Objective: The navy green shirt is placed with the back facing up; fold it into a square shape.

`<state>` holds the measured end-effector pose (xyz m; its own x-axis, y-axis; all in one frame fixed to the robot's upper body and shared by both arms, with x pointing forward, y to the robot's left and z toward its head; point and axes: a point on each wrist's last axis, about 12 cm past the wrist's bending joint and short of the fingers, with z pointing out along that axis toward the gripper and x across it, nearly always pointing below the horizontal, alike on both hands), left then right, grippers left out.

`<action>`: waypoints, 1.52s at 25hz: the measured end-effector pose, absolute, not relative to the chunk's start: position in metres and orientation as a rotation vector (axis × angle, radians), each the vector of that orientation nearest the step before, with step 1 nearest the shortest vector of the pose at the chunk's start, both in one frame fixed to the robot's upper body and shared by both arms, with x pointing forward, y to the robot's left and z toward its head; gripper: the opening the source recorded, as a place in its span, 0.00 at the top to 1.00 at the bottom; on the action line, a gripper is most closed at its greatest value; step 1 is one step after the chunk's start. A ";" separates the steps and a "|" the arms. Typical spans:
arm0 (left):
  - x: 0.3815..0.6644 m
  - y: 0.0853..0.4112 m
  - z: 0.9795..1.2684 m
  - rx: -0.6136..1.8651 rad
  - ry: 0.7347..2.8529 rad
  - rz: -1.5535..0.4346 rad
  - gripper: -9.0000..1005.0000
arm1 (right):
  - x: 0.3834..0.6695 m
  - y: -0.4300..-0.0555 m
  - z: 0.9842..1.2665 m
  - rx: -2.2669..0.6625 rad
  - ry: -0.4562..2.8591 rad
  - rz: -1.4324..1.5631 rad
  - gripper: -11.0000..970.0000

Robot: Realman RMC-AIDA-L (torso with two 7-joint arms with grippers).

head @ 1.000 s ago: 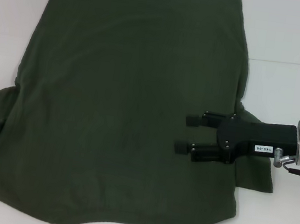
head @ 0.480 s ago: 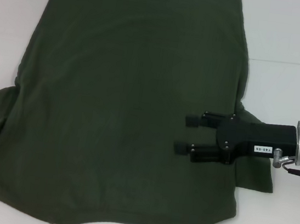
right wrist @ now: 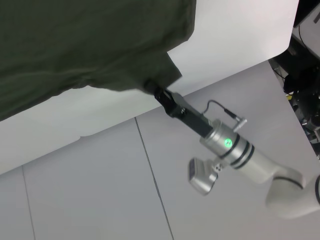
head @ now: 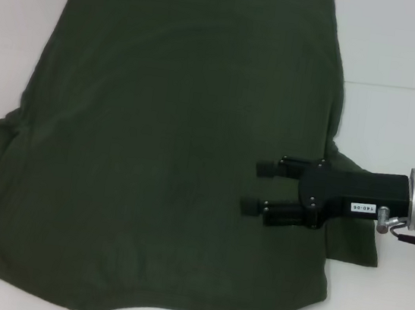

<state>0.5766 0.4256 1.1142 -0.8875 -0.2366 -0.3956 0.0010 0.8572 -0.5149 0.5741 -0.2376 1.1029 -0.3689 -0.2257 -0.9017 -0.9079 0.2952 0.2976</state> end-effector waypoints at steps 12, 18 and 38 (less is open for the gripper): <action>0.606 0.429 1.178 -0.050 2.676 -0.629 0.98 | 0.574 -0.239 1.099 -1.038 1.813 1.083 0.06; 0.619 0.415 1.199 -0.073 2.716 -0.655 0.98 | 0.574 -0.238 1.098 -1.039 1.816 1.076 0.06; 0.658 0.298 1.158 -0.190 2.720 -0.825 0.94 | 0.575 -0.236 1.099 -1.040 1.812 1.084 0.07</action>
<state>0.6582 0.2983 1.1581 -0.9487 -0.2083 -0.2380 -0.0409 0.8271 -0.5606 0.5746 -0.2362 1.0991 -0.3726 -0.2537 -0.8926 -0.9066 0.3050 0.2917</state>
